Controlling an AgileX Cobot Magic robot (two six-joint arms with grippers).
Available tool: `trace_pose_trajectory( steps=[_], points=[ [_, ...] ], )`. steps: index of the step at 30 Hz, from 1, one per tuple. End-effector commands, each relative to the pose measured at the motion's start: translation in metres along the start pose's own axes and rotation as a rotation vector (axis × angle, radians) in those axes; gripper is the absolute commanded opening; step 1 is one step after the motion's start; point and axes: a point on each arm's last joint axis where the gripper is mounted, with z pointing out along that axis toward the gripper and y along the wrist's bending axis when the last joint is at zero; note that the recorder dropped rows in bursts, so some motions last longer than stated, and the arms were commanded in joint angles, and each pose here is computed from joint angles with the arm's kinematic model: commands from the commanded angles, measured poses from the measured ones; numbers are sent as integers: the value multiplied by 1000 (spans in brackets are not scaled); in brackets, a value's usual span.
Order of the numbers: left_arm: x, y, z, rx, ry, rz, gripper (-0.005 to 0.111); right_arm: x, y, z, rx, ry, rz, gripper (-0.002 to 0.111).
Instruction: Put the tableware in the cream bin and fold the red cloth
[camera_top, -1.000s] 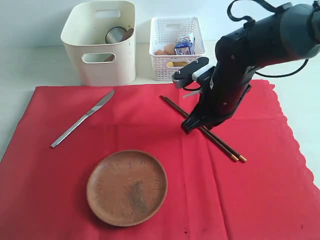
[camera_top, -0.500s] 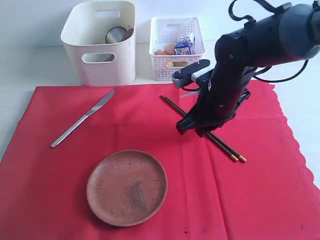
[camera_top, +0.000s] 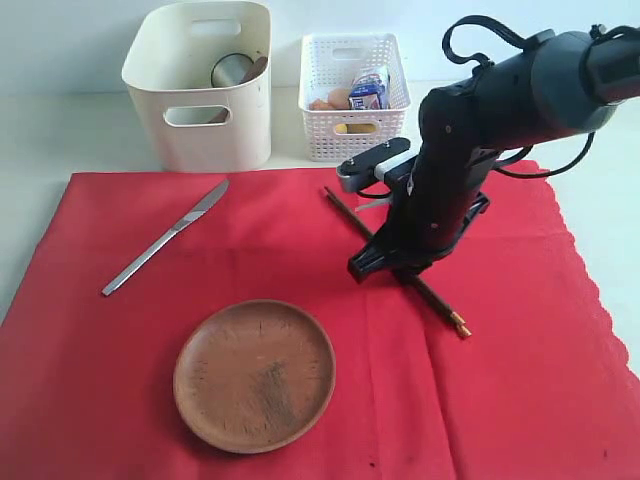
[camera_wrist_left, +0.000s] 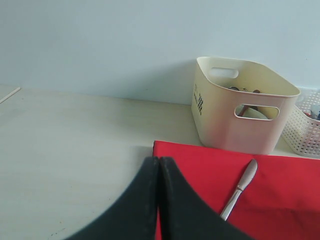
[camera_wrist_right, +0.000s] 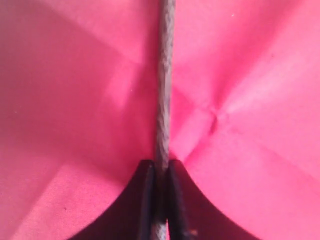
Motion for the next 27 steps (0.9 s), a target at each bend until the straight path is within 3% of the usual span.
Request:
trace_pose_trajectory(
  steps=[1, 11, 27],
  points=[
    [0, 0, -1, 1, -6, -8, 3, 0, -2, -22, 11, -5, -18, 0],
    [0, 0, -1, 1, -6, -8, 3, -2, -2, -44, 14, -66, -14, 0],
    [0, 0, -1, 1, -6, -8, 3, 4, -3, 10, 10, 80, -4, 1]
  ],
)
